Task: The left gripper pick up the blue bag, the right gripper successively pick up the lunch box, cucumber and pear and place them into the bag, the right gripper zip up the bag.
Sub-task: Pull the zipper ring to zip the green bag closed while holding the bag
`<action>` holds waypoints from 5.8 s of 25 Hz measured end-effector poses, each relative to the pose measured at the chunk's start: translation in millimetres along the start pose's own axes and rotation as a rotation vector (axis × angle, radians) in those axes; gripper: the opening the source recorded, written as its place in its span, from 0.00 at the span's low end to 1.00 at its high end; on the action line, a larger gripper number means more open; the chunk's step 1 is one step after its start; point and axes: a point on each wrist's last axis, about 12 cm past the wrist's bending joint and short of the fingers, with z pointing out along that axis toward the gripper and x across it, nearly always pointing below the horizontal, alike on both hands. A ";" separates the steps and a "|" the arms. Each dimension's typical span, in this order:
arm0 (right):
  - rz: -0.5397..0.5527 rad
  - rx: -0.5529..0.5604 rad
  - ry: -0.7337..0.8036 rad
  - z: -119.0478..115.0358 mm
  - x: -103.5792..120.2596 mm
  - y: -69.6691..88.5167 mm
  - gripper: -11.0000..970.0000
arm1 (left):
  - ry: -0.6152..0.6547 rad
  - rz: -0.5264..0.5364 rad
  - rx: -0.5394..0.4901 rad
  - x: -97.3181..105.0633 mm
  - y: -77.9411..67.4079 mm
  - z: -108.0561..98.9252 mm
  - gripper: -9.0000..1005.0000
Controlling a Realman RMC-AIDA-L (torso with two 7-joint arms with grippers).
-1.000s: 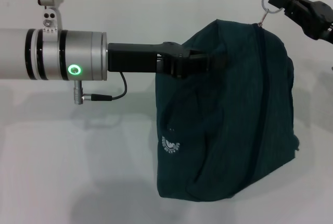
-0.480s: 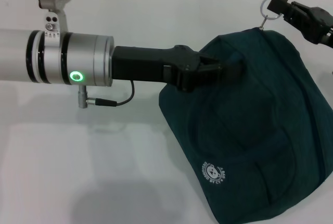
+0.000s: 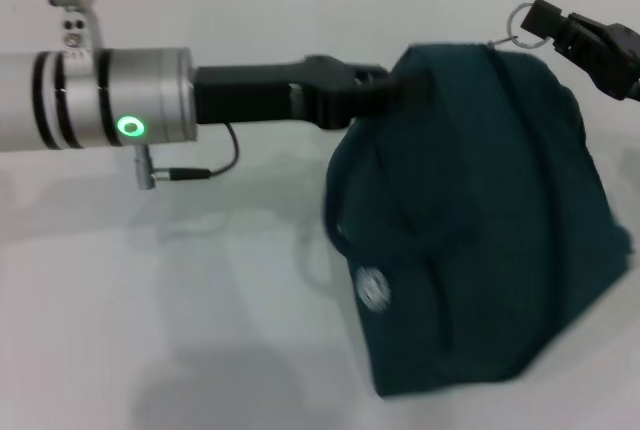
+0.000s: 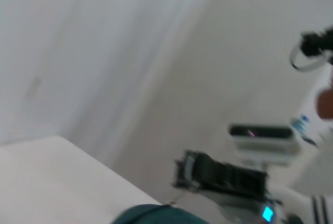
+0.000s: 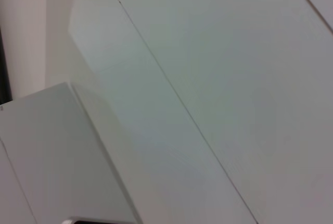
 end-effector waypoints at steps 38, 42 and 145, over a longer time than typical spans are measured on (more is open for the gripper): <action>-0.040 0.028 -0.002 -3.9 -1.3 -2.9 0.04 | 0.020 -0.263 -0.109 -39.3 -22.7 -50.6 0.79; -0.055 0.033 -0.002 -4.7 -2.7 -3.8 0.04 | 0.117 -0.205 -0.133 -55.3 -35.3 -36.9 0.79; 0.184 0.268 0.003 -10.6 26.9 -25.0 0.05 | 0.267 0.170 -0.069 -37.4 -59.8 10.8 0.04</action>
